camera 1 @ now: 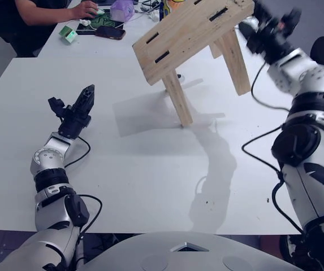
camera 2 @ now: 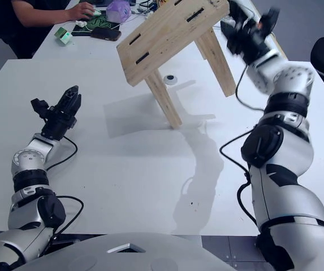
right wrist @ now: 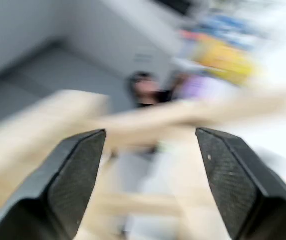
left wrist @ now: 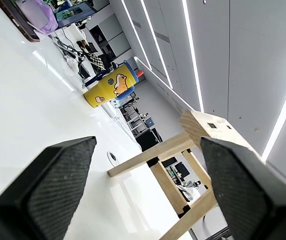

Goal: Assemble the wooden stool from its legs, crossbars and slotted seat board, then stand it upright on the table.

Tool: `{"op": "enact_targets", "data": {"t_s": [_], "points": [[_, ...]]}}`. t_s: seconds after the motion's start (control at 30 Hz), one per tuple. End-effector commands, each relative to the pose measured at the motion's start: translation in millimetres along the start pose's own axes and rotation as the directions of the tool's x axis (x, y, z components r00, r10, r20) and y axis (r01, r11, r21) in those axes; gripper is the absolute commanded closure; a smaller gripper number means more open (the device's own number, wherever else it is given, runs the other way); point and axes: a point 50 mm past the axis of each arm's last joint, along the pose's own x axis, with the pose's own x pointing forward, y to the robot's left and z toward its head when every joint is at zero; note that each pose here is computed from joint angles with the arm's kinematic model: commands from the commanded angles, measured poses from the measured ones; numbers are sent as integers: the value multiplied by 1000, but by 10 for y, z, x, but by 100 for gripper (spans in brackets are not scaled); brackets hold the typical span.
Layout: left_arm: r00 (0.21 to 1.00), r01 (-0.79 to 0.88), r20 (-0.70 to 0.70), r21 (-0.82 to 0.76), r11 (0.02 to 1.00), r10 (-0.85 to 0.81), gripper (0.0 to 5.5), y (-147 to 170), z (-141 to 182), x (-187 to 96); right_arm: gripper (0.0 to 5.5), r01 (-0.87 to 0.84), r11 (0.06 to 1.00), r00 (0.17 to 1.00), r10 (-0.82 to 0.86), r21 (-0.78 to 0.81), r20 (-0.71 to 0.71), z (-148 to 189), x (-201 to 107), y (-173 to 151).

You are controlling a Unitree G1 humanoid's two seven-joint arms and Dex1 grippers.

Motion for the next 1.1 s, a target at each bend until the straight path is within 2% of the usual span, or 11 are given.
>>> {"op": "enact_targets", "data": {"t_s": [0.03,0.13,0.27,0.33,0.4,0.43,0.57,0.73,0.83,0.97,1.1], "points": [[1000,-16,-13,38,999,16,163,-38,-12,19,217,298,953,954,-296,47,-47,-345,-313,-754],[999,-18,-34,59,998,20,163,-50,-20,-1,217,248,969,968,-248,-3,-21,-315,-298,-709],[997,-81,-8,142,987,83,163,-22,-14,26,217,218,958,970,-190,-189,154,-105,-324,-627],[950,-308,161,359,881,267,163,32,41,56,217,249,902,957,-173,-353,233,-126,-399,-636],[895,-433,324,457,777,308,163,-60,30,37,217,247,821,959,-129,-514,253,-277,-463,-598],[893,-444,340,553,705,296,163,-169,-91,18,230,262,740,960,-133,-620,246,-424,-518,-596],[953,-301,250,819,488,169,163,-563,-723,-71,291,239,493,970,-153,-837,187,-1062,-752,-612],[975,-217,180,884,414,128,227,-694,-1116,-106,380,189,292,980,-114,-938,163,-1358,-734,-514],[984,-178,156,909,378,90,269,-733,-1187,-20,422,196,259,979,-106,-946,174,-1350,-700,-511],[996,-85,77,912,400,37,326,-785,-1350,85,482,216,237,975,-107,-947,195,-1286,-683,-529],[1000,18,-21,912,409,3,388,-807,-1512,132,545,199,266,979,-99,-943,178,-1302,-617,-536]]}}
